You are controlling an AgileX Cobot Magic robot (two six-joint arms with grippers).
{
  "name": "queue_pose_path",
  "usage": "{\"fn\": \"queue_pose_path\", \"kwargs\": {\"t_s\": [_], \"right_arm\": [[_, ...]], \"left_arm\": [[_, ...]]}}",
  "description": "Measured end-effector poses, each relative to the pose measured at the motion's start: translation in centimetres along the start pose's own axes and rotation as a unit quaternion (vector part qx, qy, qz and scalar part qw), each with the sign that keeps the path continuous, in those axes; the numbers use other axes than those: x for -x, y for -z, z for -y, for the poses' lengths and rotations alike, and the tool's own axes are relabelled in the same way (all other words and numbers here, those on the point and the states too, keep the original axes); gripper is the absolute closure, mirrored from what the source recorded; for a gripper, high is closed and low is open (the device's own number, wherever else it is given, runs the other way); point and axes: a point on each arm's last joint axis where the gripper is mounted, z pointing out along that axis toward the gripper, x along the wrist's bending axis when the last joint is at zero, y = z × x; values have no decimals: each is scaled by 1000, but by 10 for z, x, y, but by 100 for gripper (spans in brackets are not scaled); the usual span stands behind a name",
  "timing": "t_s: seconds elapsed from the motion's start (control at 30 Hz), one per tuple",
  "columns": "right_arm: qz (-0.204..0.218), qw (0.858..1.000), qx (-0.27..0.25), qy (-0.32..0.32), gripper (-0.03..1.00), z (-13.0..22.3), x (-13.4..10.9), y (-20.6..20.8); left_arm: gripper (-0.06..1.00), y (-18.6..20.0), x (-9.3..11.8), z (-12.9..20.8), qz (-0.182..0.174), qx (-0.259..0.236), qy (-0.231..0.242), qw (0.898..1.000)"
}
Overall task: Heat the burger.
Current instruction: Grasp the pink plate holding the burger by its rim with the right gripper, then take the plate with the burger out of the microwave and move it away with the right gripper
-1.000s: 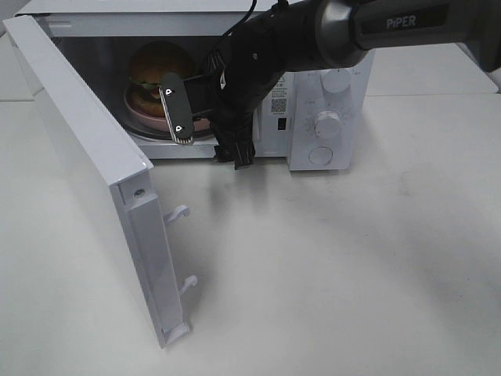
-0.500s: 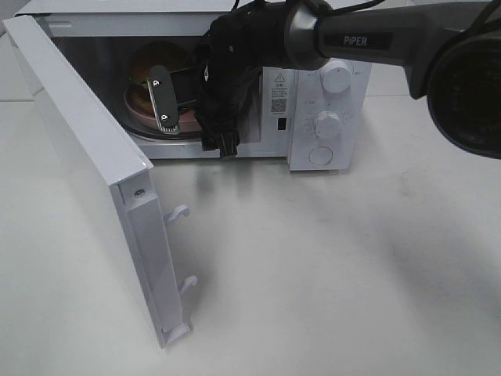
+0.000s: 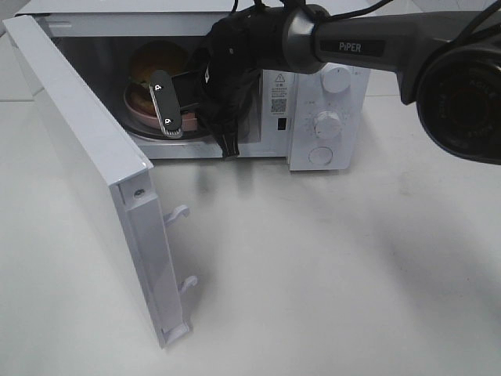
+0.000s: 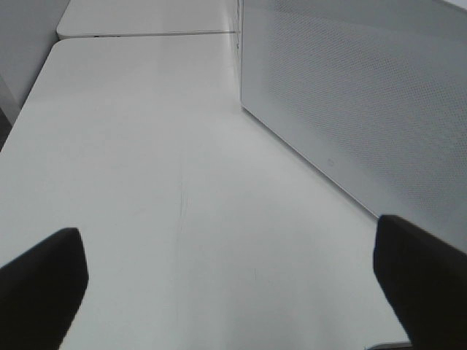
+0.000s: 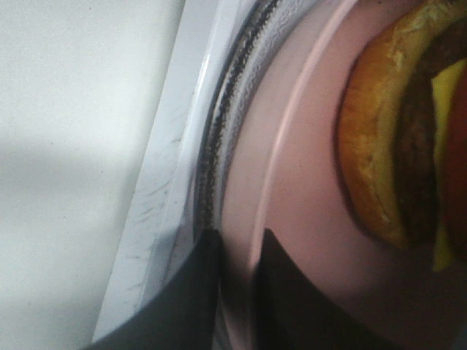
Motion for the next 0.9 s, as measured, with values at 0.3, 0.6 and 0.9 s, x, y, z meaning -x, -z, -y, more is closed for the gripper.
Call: {"fn": "queue_pose_path", "kwargs": {"t_s": [0.3, 0.6, 0.9], "right_arm": [[-4, 1000, 2, 9, 87, 0, -2, -3], [-9, 1000, 6, 23, 87, -10, -5, -1], [-16, 999, 15, 47, 87, -16, -11, 11]], "left_arm": [[-4, 0, 0, 0, 0, 0, 0, 1000], [-4, 0, 0, 0, 0, 0, 0, 1000], [-4, 0, 0, 0, 0, 0, 0, 1000]]}}
